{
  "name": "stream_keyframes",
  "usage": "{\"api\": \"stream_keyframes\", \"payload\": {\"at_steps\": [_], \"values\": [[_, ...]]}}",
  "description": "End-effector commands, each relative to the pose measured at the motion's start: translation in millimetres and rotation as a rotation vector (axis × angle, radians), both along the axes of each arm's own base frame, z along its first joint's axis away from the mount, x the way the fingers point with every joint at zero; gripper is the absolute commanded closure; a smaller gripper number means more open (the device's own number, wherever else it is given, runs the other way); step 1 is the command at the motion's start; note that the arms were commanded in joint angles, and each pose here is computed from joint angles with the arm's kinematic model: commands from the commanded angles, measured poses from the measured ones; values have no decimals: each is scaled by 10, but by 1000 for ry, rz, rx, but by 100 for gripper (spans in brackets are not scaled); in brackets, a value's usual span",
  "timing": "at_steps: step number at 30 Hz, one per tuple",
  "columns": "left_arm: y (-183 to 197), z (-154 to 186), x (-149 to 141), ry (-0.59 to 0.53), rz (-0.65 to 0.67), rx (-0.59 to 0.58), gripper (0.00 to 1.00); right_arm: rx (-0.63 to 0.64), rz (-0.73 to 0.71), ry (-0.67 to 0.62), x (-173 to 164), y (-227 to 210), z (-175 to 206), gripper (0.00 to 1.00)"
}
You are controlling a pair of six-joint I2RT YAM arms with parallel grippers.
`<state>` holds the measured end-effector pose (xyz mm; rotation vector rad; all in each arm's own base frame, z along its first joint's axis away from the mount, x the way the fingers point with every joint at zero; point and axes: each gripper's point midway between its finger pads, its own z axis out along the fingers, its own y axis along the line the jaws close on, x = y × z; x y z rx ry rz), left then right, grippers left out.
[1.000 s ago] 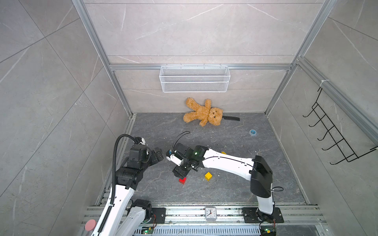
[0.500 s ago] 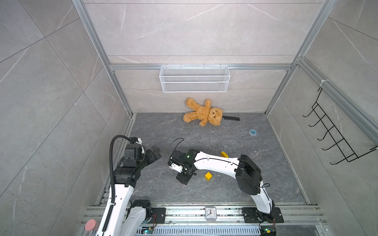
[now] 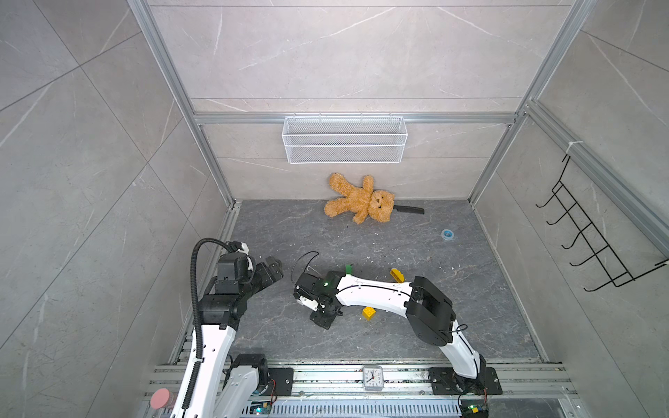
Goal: Assemble an ice cream with lego
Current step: Pick up the lego brick from the center of the board, then assemble the lego brick with the lego brick.
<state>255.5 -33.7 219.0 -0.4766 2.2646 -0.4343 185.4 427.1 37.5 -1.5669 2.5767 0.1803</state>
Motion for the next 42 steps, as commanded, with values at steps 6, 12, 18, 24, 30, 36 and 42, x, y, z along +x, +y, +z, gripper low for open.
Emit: {"api": "stream_keyframes", "payload": {"at_steps": [6,12,18,24,30,36,42], "values": [[-49,114,28,-20,-31,-14,1,-7,-31,-42,87,40,13,59],[-60,84,38,-9,-36,-18,1,-38,-87,-82,172,-54,103,65],[-127,31,51,1,-66,-45,1,-50,-200,-109,302,-331,523,69],[-463,-193,182,29,-182,-193,9,-109,-234,-113,316,-888,884,73],[-1036,-361,225,13,-375,-206,10,-200,-296,-102,282,-1506,937,74],[-1479,-556,219,55,-493,-162,9,-186,-354,-63,271,-1602,727,77],[-1568,-646,227,72,-501,-183,9,-193,-367,-32,272,-1591,513,79]]}}
